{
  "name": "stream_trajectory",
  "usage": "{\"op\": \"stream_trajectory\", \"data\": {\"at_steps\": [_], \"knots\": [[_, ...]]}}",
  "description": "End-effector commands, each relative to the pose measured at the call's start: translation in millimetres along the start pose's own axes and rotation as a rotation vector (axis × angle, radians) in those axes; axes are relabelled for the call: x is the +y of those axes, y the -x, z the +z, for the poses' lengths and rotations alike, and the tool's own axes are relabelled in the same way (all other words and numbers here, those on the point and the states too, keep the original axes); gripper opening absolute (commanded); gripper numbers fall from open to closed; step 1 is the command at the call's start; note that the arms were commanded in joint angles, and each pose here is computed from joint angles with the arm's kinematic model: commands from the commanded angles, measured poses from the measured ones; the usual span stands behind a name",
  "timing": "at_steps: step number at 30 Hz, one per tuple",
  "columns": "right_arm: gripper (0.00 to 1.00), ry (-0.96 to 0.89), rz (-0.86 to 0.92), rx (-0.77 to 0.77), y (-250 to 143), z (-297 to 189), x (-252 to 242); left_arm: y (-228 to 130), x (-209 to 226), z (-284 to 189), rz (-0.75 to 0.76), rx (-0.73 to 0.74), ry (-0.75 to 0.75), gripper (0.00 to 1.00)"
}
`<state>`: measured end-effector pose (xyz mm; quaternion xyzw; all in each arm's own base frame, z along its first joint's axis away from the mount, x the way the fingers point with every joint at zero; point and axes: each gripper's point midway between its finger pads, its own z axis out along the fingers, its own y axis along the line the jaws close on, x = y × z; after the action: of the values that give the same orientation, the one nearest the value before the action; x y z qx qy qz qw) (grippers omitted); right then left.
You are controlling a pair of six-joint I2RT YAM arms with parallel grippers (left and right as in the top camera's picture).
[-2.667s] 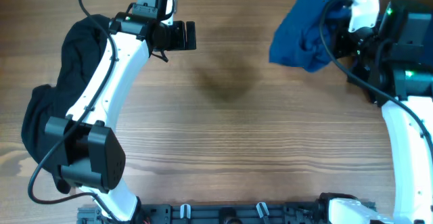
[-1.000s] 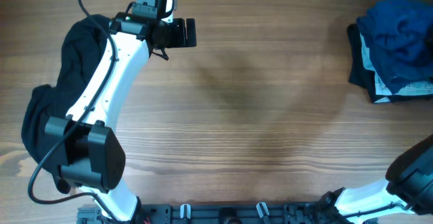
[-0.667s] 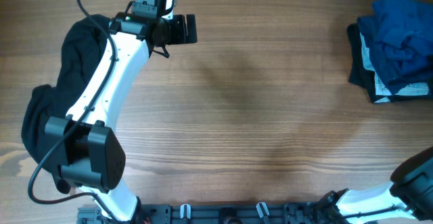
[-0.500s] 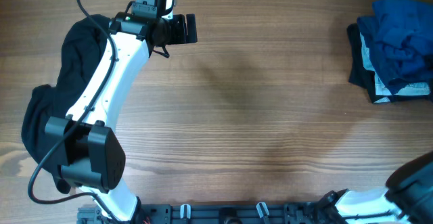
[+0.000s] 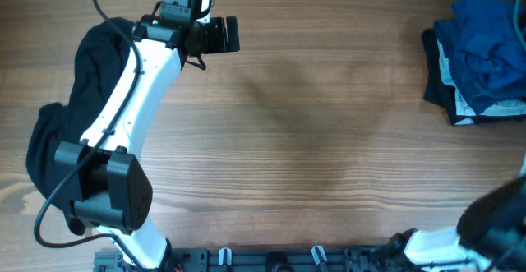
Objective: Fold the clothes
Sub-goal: 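Lower the teal shirt onto the folded clothes stack and open the right gripper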
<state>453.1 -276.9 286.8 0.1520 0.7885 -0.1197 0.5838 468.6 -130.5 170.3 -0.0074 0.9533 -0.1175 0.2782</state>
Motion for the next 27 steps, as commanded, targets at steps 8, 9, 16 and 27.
{"op": "stream_trajectory", "data": {"at_steps": [8,9,16,27], "knots": [[1.0,-0.125,0.119,0.432,-221,92,-28,9,-2,-7,-0.008,-0.036,-0.01,1.0],[1.0,-0.127,0.146,0.477,-243,94,-26,10,-2,-7,-0.008,-0.039,-0.011,1.0],[1.0,-0.131,0.168,0.474,-233,88,-26,10,-2,-7,-0.006,-0.041,-0.011,1.0],[1.0,0.042,0.09,-0.057,41,-51,16,11,-2,-7,0.0,-0.046,-0.007,1.0]]}}
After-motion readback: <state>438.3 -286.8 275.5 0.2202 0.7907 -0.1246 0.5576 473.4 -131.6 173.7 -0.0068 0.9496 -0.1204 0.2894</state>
